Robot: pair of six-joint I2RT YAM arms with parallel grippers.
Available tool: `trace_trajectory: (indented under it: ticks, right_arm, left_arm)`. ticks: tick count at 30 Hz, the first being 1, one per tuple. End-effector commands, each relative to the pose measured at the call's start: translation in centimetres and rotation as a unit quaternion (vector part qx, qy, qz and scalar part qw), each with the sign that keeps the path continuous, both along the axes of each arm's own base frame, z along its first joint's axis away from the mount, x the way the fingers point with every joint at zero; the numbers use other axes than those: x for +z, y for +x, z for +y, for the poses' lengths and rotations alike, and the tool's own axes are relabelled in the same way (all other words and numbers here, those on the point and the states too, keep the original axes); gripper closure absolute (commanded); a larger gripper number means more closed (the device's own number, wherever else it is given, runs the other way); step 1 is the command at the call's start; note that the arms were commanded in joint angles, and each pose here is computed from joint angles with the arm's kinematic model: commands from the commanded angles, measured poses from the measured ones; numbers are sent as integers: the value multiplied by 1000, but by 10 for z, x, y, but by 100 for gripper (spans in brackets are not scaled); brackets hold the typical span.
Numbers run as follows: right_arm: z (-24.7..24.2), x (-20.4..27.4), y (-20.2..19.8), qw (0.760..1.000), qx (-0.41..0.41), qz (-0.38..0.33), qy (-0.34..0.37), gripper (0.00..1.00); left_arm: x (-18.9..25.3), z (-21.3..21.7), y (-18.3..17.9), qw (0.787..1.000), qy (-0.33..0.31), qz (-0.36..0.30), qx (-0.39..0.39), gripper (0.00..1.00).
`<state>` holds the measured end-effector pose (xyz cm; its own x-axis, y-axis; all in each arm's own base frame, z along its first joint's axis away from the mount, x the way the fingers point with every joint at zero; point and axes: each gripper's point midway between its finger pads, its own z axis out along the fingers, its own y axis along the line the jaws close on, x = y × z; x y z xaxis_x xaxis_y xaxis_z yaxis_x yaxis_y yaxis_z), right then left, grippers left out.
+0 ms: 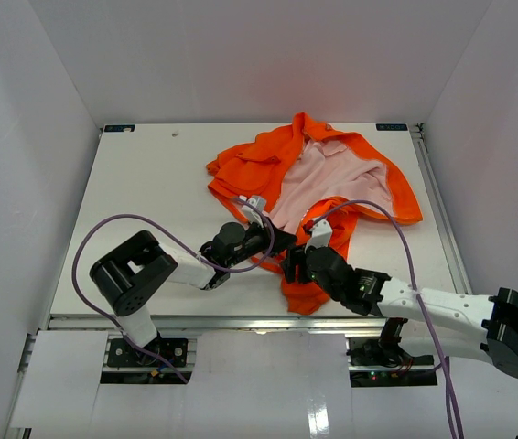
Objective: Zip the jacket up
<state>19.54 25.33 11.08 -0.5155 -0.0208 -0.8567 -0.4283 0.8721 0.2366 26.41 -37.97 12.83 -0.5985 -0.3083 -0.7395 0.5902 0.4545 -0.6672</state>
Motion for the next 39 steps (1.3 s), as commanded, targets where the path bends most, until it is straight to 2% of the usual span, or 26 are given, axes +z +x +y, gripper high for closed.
trace_trajectory:
  ticks: [1,13,18,39]
  right_arm:
    - [4,5,12,999,-41,-23,12,34]
    - [-1,-16,15,998,-62,-23,0,42]
    - [-6,-33,18,996,-81,-13,-32,42]
    - [14,-52,34,995,-91,-37,-5,46]
  left_arm:
    - [17,-3,-5,1000,-26,-12,-10,100]
    - [27,1,-10,999,-39,-16,-12,100]
    - [18,2,-10,1000,-25,-14,-12,100]
    - [7,9,-6,1000,-14,-7,10,100]
